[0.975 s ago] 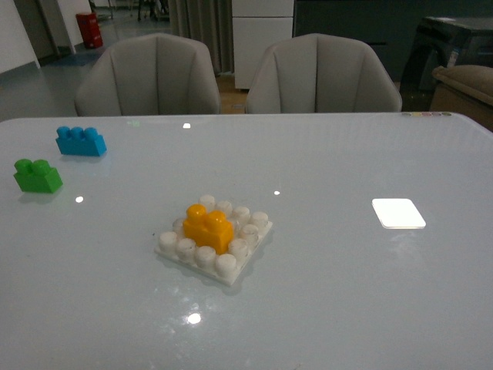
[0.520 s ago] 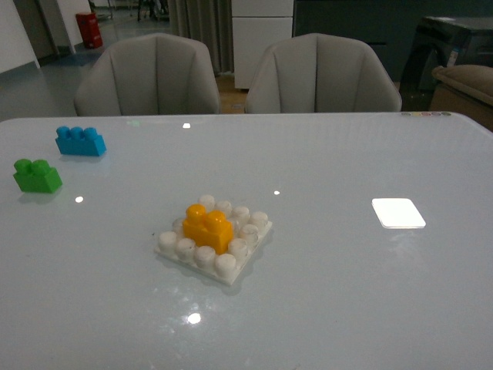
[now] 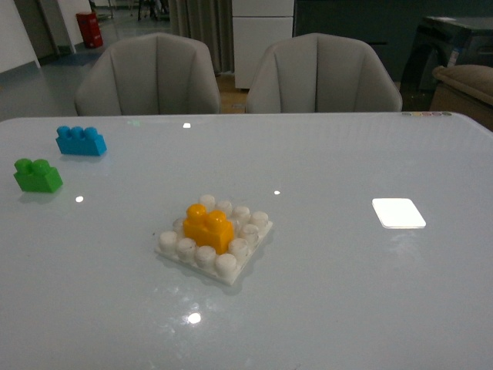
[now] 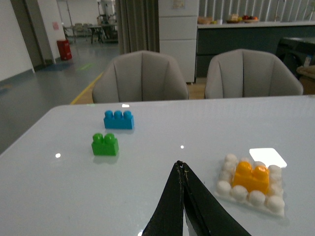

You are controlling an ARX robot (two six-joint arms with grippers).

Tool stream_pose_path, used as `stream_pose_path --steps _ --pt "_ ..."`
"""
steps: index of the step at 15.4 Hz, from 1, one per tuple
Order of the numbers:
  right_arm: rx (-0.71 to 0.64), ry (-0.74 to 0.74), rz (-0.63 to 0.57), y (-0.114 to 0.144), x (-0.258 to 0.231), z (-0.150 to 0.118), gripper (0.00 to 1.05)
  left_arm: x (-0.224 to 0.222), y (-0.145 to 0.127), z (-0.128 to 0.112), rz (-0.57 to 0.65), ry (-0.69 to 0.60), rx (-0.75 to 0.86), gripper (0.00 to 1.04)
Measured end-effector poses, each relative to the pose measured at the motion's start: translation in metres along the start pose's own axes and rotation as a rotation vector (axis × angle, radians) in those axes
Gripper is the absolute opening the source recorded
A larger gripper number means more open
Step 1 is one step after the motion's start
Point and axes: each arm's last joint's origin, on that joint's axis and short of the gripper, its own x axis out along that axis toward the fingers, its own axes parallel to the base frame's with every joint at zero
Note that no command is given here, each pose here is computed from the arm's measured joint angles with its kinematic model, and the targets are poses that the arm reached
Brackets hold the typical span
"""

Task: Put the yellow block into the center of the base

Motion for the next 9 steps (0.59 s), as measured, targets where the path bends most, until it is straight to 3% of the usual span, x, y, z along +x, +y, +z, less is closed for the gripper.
stream_pose_path --steps 6,7,9 --pt "0.000 0.000 0.000 0.000 0.000 0.000 0.98 -0.007 0.000 -0.004 0.000 0.016 0.000 0.02" --pt "0.000 0.000 0.000 0.000 0.000 0.000 0.98 -0.014 0.000 -0.011 -0.002 0.070 0.000 0.02" --pt "0.000 -0.001 0.001 0.000 0.000 0.000 0.98 -0.017 0.000 -0.006 0.000 0.021 0.000 0.02"
